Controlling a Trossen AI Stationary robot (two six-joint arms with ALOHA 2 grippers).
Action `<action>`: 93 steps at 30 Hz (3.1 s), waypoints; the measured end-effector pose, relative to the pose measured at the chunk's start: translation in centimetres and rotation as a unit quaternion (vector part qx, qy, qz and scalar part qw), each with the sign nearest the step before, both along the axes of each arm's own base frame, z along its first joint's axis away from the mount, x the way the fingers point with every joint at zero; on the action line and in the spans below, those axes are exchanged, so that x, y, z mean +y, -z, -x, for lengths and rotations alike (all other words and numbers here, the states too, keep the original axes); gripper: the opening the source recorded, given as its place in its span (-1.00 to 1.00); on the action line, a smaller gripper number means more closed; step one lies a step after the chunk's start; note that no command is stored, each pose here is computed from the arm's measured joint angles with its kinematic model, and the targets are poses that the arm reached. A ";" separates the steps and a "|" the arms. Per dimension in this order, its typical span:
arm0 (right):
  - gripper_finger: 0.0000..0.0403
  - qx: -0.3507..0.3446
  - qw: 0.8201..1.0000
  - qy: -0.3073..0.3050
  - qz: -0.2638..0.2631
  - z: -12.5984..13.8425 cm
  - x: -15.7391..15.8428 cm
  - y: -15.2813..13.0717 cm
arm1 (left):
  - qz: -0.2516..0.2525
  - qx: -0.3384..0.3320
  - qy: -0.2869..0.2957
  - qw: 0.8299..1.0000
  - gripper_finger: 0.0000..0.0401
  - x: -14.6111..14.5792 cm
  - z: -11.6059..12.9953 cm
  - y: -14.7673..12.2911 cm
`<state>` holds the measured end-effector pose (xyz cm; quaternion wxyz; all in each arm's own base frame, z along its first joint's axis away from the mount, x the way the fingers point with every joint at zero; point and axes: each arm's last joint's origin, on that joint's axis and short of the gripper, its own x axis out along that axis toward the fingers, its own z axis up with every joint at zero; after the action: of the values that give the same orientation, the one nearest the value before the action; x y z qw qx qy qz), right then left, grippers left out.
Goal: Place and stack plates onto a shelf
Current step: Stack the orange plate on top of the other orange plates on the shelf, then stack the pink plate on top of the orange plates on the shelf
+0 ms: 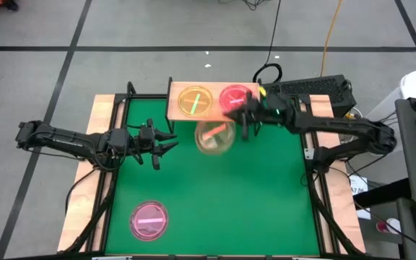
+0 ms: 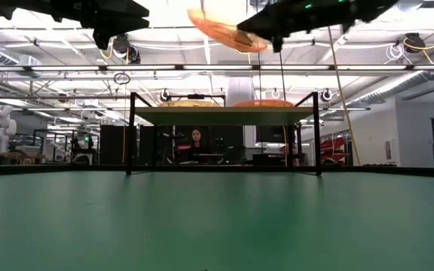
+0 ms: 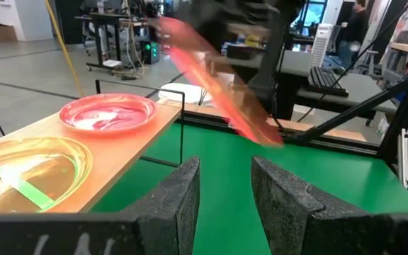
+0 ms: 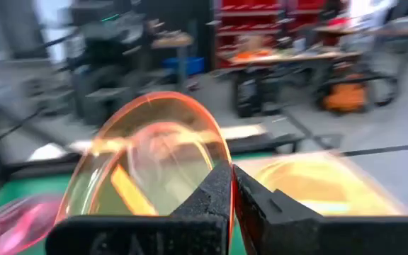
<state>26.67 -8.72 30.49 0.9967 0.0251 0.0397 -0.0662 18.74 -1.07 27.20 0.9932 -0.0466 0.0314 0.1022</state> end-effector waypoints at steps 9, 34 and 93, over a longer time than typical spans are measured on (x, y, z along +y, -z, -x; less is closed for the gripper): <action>-1.00 -0.029 0.996 0.078 -0.034 -4.7 -10.2 -1.6 | 0.000 0.000 0.000 1.000 -0.33 0.0 0.0 0.0; -0.91 0.018 0.992 0.085 -0.097 -8.0 -16.3 4.3 | 0.000 0.000 0.000 1.000 -0.33 0.0 0.0 0.0; -0.54 -0.159 0.983 0.057 0.078 19.4 5.7 6.8 | 0.000 0.000 0.000 1.000 -0.33 0.0 0.0 0.0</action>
<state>7.26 -3.03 23.72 0.9838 -0.0401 -0.1261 -0.1211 18.73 -1.07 27.21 0.9932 -0.0467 0.0312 0.1023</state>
